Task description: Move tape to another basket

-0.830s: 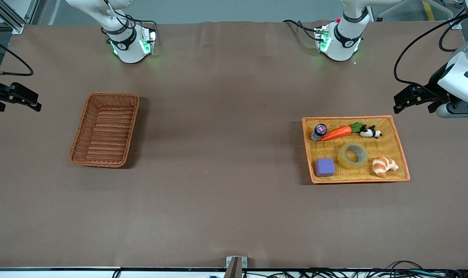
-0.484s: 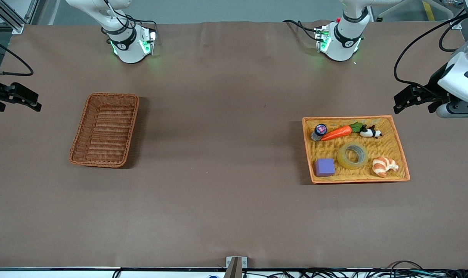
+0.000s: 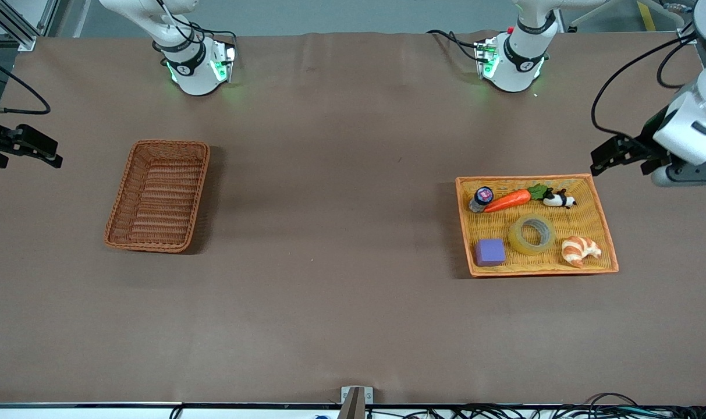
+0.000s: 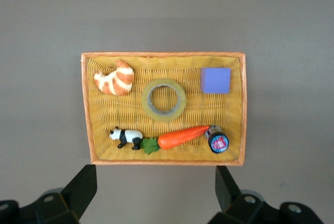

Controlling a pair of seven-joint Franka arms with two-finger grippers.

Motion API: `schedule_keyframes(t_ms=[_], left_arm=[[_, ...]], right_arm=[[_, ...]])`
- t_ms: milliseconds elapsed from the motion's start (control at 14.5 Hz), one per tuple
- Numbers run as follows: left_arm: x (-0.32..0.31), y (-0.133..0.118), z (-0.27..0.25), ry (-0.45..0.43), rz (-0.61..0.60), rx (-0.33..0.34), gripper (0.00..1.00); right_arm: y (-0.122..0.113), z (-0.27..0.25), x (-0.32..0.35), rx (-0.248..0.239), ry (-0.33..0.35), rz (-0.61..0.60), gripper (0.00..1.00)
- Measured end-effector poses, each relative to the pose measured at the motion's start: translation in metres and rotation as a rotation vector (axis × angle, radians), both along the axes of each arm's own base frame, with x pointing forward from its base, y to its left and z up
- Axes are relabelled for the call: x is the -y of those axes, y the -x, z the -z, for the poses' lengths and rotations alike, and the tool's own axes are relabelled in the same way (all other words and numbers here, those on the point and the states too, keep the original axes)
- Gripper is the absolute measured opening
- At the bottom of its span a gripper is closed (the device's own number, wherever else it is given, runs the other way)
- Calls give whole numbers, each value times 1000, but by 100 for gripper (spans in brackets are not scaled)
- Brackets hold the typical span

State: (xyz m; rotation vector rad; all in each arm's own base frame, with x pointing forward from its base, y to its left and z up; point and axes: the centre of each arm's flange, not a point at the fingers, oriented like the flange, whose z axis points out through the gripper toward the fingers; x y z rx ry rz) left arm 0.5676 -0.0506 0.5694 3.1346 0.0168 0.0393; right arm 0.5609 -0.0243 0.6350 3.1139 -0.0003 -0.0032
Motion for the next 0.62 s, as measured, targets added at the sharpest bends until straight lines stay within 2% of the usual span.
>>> schedule_keyframes(t_ms=[207, 622], left_arm=[[-1, -15, 67, 5, -4, 37, 100], [-2, -22, 199, -8, 0, -96, 100]], right_arm=[[0, 0, 0, 0, 0, 1, 100], [0, 0, 1, 0, 0, 1, 100]])
